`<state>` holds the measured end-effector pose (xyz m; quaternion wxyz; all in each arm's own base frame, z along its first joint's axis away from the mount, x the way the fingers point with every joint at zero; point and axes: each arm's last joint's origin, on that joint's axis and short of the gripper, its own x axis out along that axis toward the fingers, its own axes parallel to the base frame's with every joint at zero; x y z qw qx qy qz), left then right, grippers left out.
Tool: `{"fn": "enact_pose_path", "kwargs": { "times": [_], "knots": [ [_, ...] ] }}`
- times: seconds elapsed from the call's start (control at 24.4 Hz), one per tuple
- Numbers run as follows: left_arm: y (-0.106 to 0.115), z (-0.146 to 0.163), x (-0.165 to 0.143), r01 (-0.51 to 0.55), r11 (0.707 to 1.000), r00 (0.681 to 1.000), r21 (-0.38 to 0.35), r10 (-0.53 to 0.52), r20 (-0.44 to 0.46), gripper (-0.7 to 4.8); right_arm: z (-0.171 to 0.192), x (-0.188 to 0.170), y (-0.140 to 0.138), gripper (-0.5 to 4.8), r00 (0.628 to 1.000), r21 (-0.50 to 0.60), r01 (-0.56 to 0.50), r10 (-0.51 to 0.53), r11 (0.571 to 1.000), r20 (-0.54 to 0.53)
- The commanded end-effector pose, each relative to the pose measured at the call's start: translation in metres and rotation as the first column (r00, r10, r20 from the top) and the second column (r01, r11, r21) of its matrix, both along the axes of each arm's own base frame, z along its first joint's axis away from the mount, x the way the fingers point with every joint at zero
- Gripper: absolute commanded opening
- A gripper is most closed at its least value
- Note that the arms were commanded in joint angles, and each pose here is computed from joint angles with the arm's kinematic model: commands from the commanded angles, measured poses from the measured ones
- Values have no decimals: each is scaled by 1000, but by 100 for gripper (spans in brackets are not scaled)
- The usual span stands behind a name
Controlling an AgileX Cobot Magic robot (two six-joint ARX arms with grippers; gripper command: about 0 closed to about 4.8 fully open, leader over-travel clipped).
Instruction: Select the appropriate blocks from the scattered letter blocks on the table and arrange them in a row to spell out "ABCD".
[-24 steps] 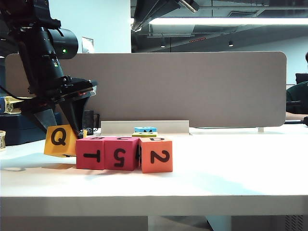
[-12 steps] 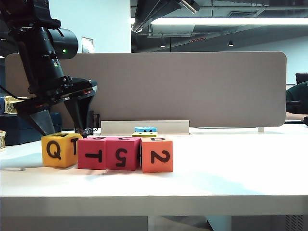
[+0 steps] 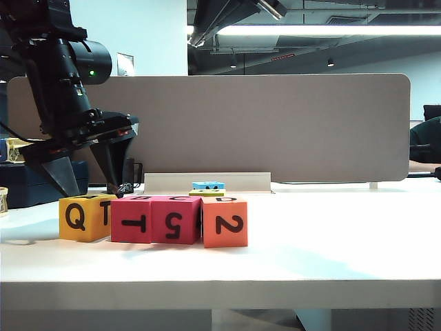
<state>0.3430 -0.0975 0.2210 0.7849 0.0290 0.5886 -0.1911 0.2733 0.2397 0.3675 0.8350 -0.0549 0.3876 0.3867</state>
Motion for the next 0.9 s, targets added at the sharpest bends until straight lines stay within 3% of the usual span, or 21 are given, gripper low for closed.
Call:
{"fn": "enact_pose_path", "kwargs": {
  "times": [0.04, 0.16, 0.29, 0.41, 0.49, 0.66, 0.82, 0.9],
  "knots": [
    [0, 20, 1, 10, 1000, 998, -10, -9, 65, 374, 4, -1, 0, -4, 1000, 10, -2, 1, 1000, 17],
    [0, 42, 5, 16, 1000, 993, 5, -16, 121, 373, 4, -1, -1, -4, 999, -4, 17, -17, 1000, 28],
    [1, 67, 9, 18, 997, 982, 77, -33, 185, 371, 2, 1, -3, -4, 998, -33, 50, -49, 998, 40],
    [10, 88, 5, -2, 998, 968, 68, -15, 249, 274, 1, 4, -8, -4, 997, -44, 74, -72, 996, 40],
    [13, 98, 1, -10, 998, 959, 60, -8, 283, 237, 1, 6, -10, -4, 996, -45, 84, -82, 995, 39],
    [35, 138, -19, -9, 999, 895, -40, 26, 445, 236, 1, 16, -24, -4, 990, -57, 140, -137, 989, 41],
    [41, 149, -38, -3, 998, 832, -60, 35, 553, 236, 1, 18, -27, -4, 989, -60, 147, -145, 987, 38],
    [43, 138, -54, 0, 998, 801, -68, 41, 598, 236, 0, 19, -29, -4, 987, -67, 157, -155, 985, 34]
  ]
}}
